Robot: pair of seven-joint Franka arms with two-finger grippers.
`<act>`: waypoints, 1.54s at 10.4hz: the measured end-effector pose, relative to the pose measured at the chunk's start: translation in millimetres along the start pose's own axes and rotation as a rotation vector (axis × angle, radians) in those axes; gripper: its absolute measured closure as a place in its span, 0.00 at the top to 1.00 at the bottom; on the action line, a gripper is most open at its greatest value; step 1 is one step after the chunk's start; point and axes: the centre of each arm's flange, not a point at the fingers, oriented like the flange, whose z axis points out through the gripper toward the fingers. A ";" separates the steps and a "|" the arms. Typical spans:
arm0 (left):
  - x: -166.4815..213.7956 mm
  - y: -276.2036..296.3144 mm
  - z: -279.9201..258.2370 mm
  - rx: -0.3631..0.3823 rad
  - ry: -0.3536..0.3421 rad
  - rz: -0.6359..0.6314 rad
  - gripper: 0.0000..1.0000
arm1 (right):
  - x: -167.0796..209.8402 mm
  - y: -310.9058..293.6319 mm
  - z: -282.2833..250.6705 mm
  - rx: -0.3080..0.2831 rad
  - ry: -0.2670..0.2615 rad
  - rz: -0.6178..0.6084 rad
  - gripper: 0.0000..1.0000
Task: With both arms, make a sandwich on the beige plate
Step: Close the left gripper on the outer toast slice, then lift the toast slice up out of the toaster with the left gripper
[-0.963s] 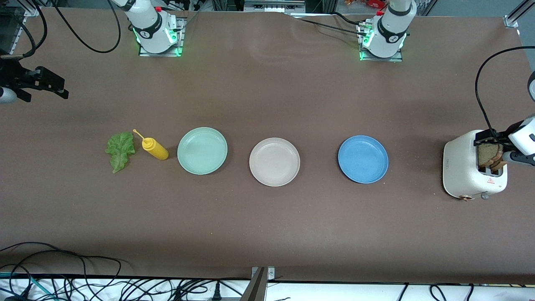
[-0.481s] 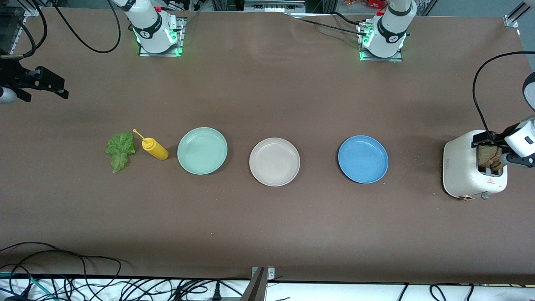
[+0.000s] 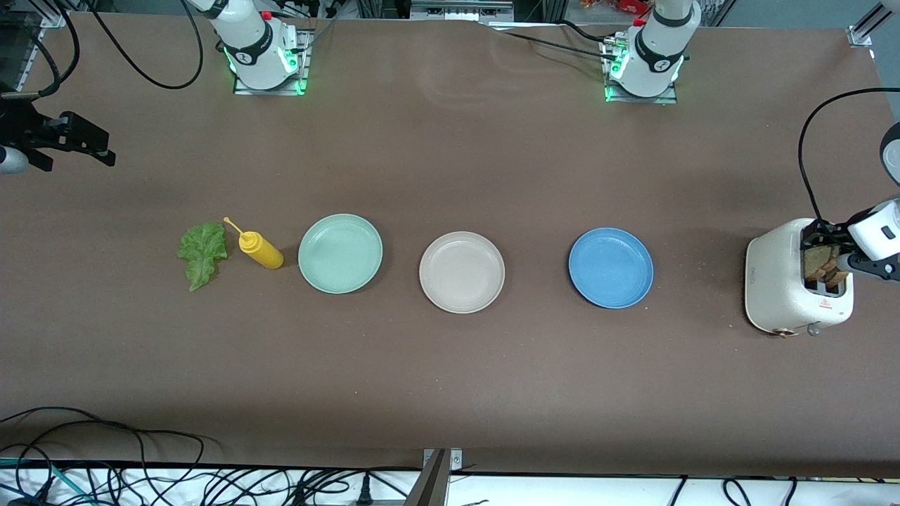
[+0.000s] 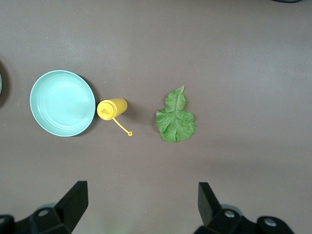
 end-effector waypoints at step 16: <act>68.8 87.6 -129.1 0.007 -0.013 0.216 0.10 | 33.7 32.5 30.8 -0.018 0.078 0.054 1.00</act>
